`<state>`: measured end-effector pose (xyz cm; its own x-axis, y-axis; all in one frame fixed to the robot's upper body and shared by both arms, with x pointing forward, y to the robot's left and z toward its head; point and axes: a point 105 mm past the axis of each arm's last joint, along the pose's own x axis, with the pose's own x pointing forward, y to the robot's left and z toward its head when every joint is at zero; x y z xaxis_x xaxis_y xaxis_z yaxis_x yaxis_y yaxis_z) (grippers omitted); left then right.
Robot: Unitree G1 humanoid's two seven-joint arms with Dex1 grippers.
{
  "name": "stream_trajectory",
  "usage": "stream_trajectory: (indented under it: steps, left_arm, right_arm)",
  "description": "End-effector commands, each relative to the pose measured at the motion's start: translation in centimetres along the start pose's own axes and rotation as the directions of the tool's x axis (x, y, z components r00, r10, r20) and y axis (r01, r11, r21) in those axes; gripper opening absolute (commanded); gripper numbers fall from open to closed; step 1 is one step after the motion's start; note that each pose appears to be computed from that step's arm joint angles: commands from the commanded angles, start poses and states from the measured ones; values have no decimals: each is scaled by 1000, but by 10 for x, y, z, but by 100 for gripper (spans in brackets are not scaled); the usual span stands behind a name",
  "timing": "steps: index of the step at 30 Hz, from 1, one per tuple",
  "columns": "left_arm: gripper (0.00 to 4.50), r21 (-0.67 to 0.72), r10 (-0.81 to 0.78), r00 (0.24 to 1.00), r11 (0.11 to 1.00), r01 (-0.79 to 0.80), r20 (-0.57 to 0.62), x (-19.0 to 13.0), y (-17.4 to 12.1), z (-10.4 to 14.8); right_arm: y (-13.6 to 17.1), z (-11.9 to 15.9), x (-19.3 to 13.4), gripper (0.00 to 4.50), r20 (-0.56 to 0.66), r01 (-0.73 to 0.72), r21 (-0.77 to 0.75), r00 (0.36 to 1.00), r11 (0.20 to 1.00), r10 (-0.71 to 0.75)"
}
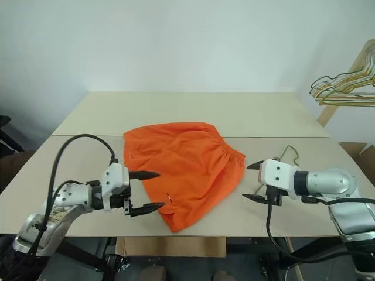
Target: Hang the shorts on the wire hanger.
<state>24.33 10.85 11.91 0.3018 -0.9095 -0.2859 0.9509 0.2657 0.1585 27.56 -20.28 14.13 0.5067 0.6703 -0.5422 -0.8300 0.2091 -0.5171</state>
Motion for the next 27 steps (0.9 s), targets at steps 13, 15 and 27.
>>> stream_trajectory:
  steps: [13,15,27]
  left_arm:
    - [450,-102,-131,976,988,115,-173,21,-12,-25]
    - [450,-100,-133,974,988,117,-182,24,-12,-27]
    - [271,-90,-132,950,990,111,-282,31,-14,-53]
  right_arm:
    - [-9,13,-6,448,6,76,-46,997,996,-76]
    - [-10,15,-6,448,14,81,-45,997,996,-81]
    - [-8,12,-5,450,5,83,-43,997,996,-83]
